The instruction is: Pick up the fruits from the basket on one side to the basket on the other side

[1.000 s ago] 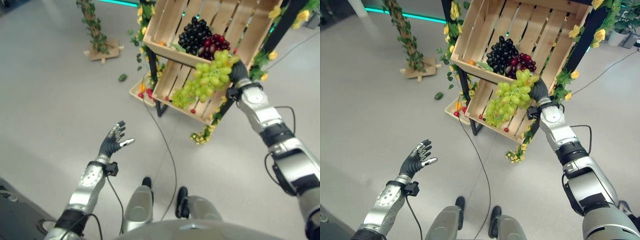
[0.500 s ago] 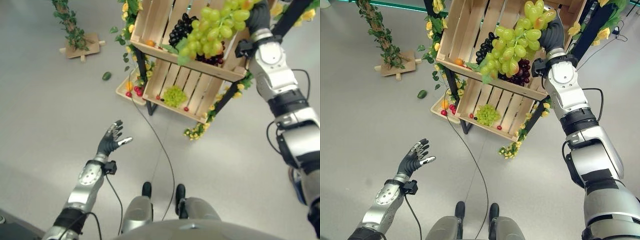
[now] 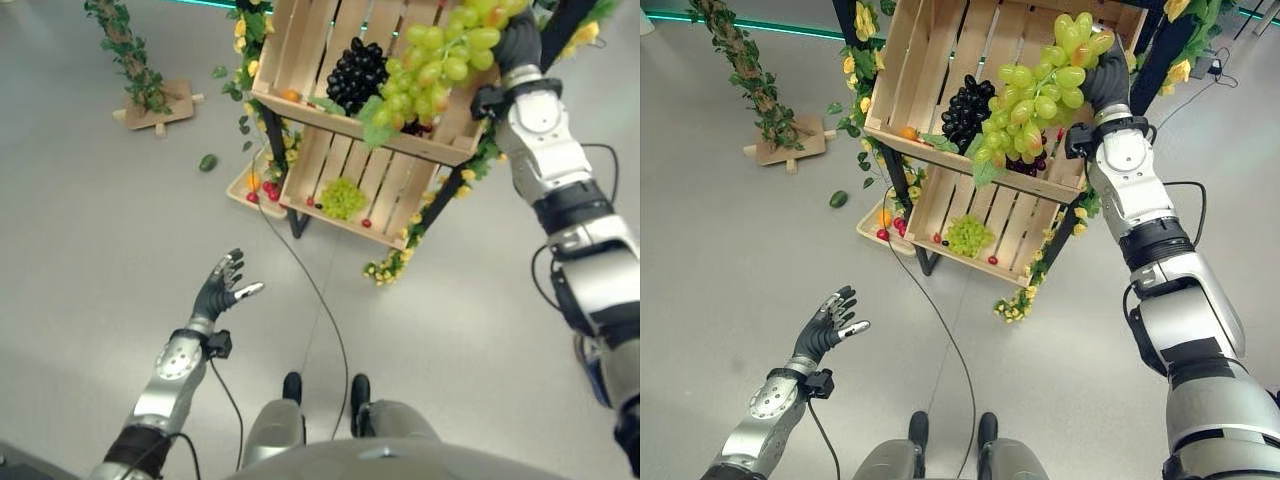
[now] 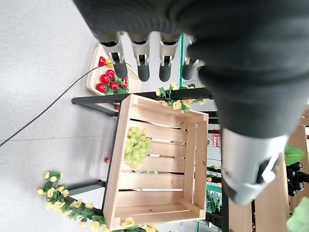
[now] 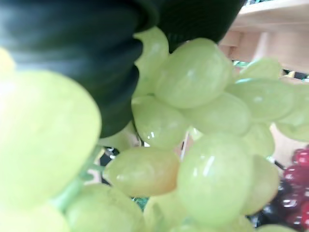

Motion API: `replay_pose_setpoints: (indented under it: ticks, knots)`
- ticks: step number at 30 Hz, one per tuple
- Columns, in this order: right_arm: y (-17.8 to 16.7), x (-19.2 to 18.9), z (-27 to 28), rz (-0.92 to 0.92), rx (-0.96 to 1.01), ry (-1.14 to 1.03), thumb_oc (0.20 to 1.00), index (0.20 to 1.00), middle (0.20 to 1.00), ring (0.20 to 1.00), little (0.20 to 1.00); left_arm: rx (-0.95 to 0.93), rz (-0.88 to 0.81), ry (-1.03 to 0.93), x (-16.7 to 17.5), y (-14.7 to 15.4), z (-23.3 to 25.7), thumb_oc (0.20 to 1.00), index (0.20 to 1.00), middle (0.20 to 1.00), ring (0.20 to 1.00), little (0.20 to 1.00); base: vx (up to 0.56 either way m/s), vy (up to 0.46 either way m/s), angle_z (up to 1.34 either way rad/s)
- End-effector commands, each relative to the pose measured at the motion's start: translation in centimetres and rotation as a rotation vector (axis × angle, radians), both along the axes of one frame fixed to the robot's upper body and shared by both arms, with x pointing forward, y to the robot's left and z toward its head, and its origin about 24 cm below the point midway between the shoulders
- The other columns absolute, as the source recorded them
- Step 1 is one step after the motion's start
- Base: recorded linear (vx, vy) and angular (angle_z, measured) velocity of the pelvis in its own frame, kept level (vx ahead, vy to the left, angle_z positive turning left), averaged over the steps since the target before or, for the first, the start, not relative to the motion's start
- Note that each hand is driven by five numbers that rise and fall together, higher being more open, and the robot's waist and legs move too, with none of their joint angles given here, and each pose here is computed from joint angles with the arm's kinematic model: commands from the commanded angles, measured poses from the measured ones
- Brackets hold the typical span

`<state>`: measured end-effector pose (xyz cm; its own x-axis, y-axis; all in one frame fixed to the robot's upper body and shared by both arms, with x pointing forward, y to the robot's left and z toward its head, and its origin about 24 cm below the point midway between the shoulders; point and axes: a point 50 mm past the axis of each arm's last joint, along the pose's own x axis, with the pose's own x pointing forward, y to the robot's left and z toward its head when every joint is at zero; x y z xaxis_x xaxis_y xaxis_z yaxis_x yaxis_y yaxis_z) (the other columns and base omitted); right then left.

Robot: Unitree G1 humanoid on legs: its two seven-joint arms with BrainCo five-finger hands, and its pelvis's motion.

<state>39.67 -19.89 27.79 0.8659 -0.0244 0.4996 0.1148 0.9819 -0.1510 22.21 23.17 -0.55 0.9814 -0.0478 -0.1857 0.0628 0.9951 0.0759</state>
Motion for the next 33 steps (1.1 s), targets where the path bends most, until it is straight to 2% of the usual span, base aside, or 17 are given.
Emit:
replay_pose_setpoints:
  ticks: [1,18,33]
  knots:
    - [0.3,-0.7,5.1,0.0,0.04,-0.17,0.2,0.2,0.2,0.2,0.2,0.012,-0.018,-0.091,0.2,0.8,2.0,1.0,1.0,1.0,1.0,1.0,-0.04,-0.018,0.02]
    - [0.3,0.1,7.7,-0.109,0.089,-0.168,0.2,0.2,0.2,0.2,0.2,0.032,-0.041,-0.113,0.1,1.0,2.8,1.0,1.0,1.0,1.0,1.0,0.0,-0.008,0.03]
    - [-1.1,-1.1,12.1,-0.154,0.245,-0.263,0.2,0.2,0.2,0.2,0.2,0.046,-0.051,-0.115,0.4,0.7,2.9,1.0,1.0,1.0,1.0,1.0,0.0,-0.012,0.07]
